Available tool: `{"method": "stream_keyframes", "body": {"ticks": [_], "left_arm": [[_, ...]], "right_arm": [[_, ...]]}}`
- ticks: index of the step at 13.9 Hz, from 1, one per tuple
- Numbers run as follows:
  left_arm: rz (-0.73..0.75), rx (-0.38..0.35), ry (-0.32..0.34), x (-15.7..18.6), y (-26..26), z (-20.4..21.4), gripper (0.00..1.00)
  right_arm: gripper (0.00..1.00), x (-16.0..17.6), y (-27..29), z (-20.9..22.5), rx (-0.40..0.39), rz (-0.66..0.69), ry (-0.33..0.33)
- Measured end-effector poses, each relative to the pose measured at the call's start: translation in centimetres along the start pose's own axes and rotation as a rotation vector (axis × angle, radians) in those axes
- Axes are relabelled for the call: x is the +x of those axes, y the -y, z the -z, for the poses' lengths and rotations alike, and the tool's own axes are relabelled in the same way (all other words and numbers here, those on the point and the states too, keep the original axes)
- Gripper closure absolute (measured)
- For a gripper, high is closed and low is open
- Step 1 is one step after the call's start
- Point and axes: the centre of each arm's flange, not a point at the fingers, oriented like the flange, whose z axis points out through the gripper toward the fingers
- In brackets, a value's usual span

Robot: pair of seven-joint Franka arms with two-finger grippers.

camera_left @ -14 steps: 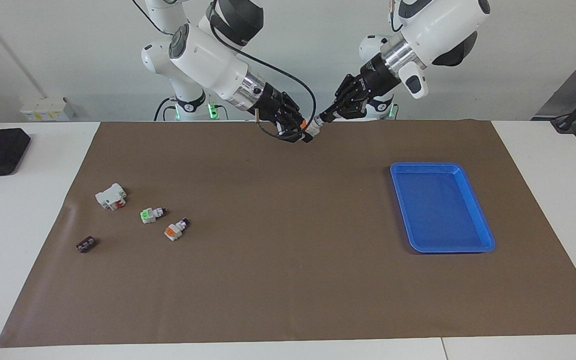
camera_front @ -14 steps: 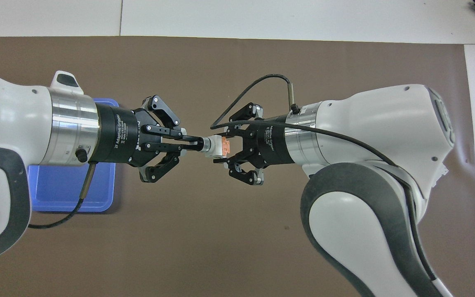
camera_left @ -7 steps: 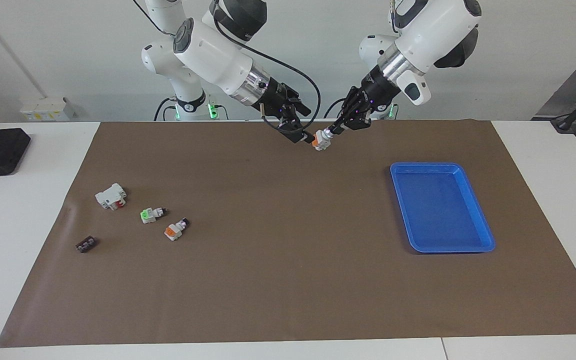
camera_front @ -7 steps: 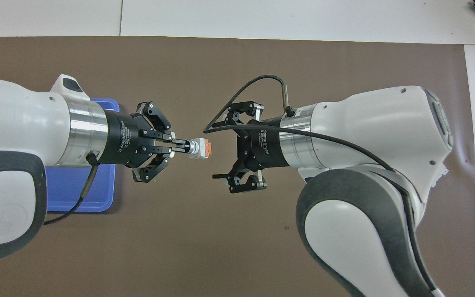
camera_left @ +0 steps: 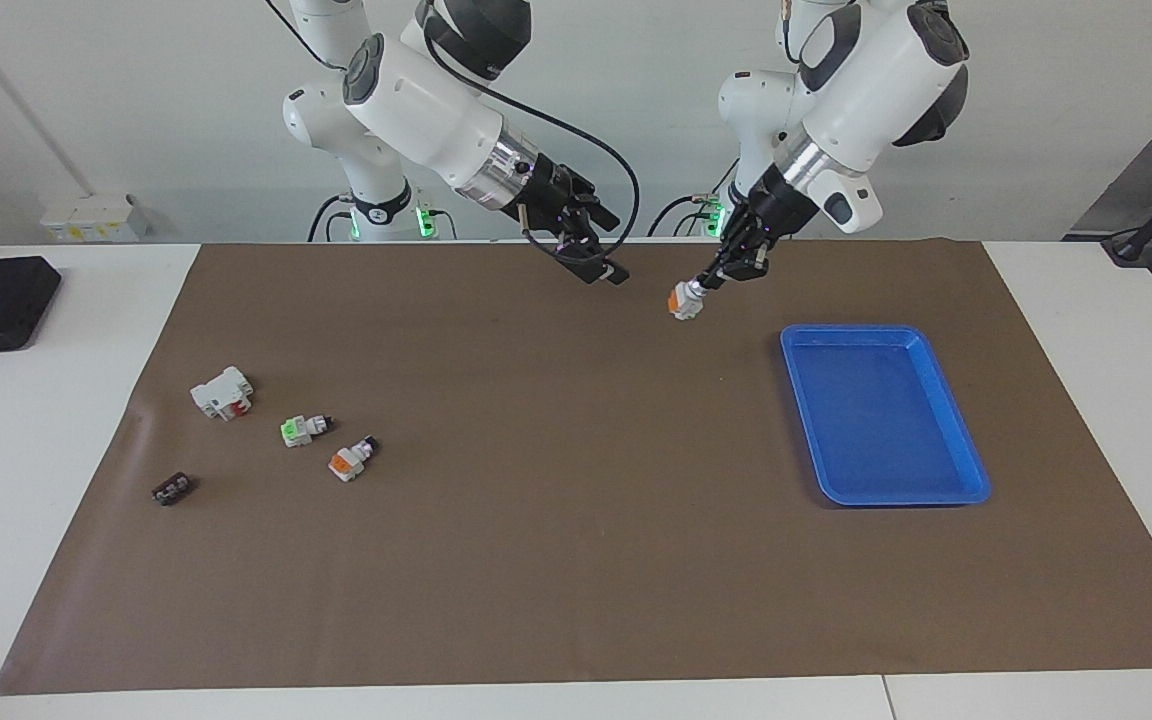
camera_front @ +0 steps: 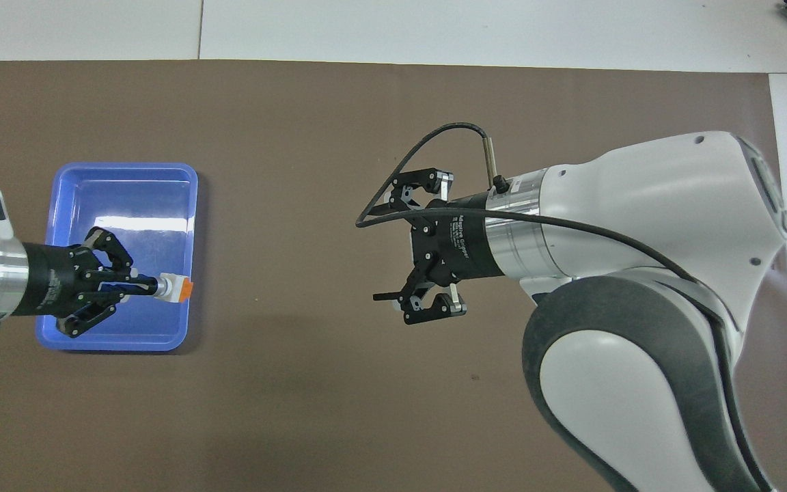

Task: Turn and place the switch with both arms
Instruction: 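Carry the switch into the blue tray with the left gripper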

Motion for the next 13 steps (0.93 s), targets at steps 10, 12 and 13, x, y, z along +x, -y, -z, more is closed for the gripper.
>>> {"method": "stream_keyframes", "body": {"ticks": [10,12,13], "left_arm": [[-0.395,0.051,-0.293,16.8,5.0,-7.5,0.9],[-0.473,0.087,-0.31,17.8,4.7,-9.1,0.9],[-0.493,0.099,-0.314,17.9,4.7,-9.2,0.9]], "right_arm": [[0.0,4.2,-0.6,6.2,-0.078,0.276,-0.16],[0.0,6.3,-0.2,7.7,-0.102,0.445,-0.297],[0.0,7.3,0.0,8.2,-0.13,0.554,-0.382]]}}
